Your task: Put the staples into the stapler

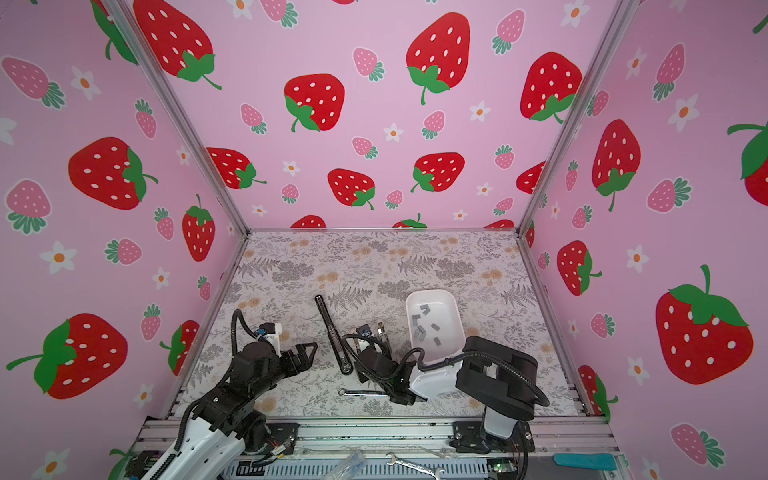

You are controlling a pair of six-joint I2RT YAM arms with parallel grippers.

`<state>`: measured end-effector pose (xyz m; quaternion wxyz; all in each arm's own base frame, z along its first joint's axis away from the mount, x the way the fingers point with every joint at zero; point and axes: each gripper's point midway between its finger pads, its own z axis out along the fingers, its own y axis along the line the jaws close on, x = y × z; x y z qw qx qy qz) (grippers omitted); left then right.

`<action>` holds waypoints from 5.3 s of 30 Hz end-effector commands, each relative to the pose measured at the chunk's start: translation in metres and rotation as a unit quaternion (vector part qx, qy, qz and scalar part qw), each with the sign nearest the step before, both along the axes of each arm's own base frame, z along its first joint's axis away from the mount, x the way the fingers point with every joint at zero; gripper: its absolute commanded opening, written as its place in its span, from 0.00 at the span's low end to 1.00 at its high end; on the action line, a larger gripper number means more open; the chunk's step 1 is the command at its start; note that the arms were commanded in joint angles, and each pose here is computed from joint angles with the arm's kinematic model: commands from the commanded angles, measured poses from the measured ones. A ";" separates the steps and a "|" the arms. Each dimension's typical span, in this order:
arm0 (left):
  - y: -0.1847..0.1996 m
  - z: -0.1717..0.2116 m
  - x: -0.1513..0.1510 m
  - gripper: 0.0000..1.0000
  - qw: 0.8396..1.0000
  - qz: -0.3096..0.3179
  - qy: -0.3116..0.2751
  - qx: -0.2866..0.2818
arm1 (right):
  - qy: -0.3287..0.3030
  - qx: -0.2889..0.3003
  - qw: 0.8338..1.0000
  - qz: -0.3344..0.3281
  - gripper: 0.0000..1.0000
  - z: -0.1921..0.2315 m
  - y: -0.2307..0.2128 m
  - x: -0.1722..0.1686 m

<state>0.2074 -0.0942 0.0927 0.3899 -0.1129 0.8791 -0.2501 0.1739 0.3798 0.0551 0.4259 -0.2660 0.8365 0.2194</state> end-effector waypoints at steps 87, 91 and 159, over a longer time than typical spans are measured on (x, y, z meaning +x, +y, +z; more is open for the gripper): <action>-0.001 0.001 0.001 0.99 1.000 -0.002 -0.008 0.000 | 0.014 -0.007 1.000 -0.007 0.03 -0.014 -0.001 0.004; -0.001 0.001 0.001 0.99 1.000 -0.002 -0.008 0.000 | 0.014 -0.008 1.000 -0.006 0.03 -0.014 -0.002 0.004; -0.001 0.001 0.001 0.99 1.000 -0.001 -0.010 0.000 | -0.075 0.049 0.991 -0.099 0.32 0.104 -0.076 0.019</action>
